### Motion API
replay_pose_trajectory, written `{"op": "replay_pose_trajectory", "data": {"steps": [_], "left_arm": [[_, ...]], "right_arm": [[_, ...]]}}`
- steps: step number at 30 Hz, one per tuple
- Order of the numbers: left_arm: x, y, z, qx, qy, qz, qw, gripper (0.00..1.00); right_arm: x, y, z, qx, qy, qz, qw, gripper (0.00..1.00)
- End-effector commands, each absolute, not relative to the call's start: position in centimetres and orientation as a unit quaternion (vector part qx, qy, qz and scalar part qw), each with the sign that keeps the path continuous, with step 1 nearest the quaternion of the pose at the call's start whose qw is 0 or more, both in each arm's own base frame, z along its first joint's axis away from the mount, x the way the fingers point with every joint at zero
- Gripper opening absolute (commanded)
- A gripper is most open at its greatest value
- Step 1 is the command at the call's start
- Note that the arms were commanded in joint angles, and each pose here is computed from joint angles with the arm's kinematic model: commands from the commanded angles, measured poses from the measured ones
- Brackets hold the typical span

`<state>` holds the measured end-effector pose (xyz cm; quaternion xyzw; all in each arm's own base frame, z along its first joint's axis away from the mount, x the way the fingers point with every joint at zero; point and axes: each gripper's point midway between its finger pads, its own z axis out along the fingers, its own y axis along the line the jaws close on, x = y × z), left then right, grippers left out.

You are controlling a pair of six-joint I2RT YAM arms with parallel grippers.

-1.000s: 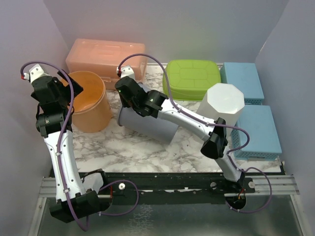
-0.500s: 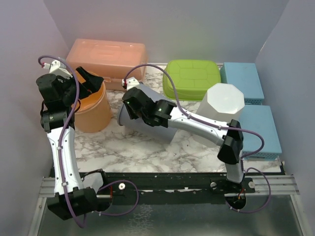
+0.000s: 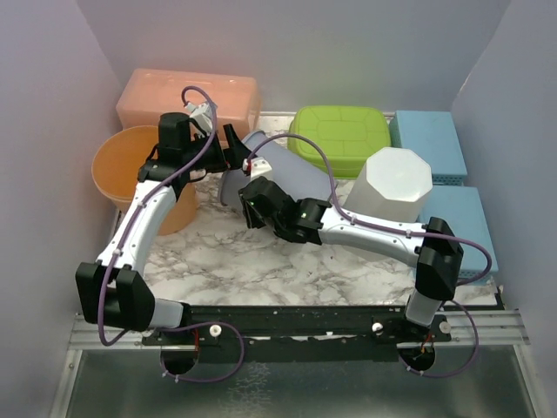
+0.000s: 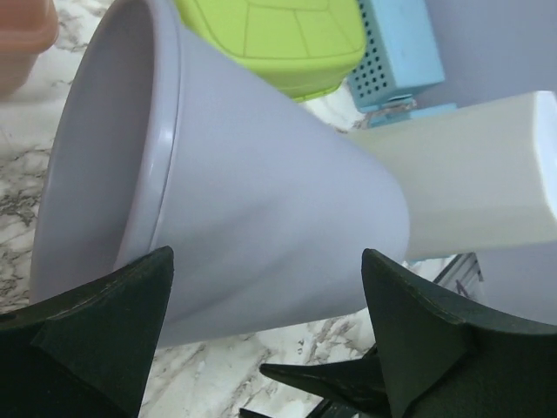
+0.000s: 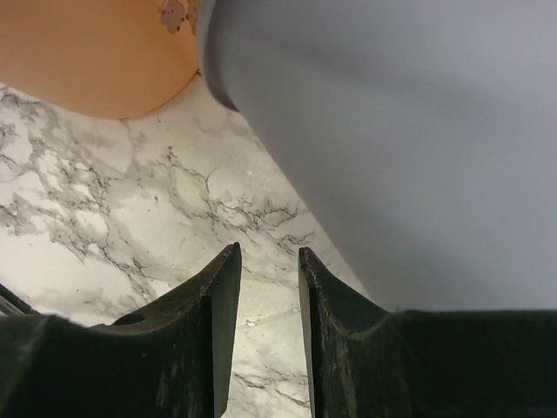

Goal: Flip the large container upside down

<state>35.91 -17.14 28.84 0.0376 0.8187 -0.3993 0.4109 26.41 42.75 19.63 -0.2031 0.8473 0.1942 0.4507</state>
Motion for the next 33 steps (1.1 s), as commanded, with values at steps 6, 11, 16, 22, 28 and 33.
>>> {"op": "replay_pose_trajectory", "data": {"steps": [6, 11, 16, 22, 28, 33], "left_arm": [[38.7, -14.3, 27.7, 0.027, 0.828, -0.287, 0.482, 0.92], [38.1, -13.9, 29.1, 0.032, 0.817, -0.279, 0.504, 0.91], [39.0, -12.8, 30.2, 0.029, 0.807, -0.248, 0.535, 0.96], [40.4, -13.3, 28.4, 0.025, 0.818, -0.251, 0.516, 0.97], [42.2, -14.8, 27.3, 0.081, 0.813, -0.267, 0.511, 0.99], [43.2, -15.4, 26.3, 0.122, 0.81, -0.268, 0.507, 0.99]], "right_arm": [[26.8, 41.2, 21.7, -0.143, 0.838, 0.214, 0.481, 0.4], [27.0, 40.4, 22.2, -0.121, 0.841, 0.209, 0.484, 0.4], [28.2, 38.9, 25.3, -0.089, 0.827, 0.217, 0.51, 0.42], [32.3, 36.2, 27.6, -0.047, 0.839, 0.187, 0.509, 0.48], [36.0, 34.8, 27.7, -0.029, 0.849, 0.201, 0.488, 0.53], [36.5, 34.9, 27.4, -0.032, 0.851, 0.223, 0.474, 0.55]]}}
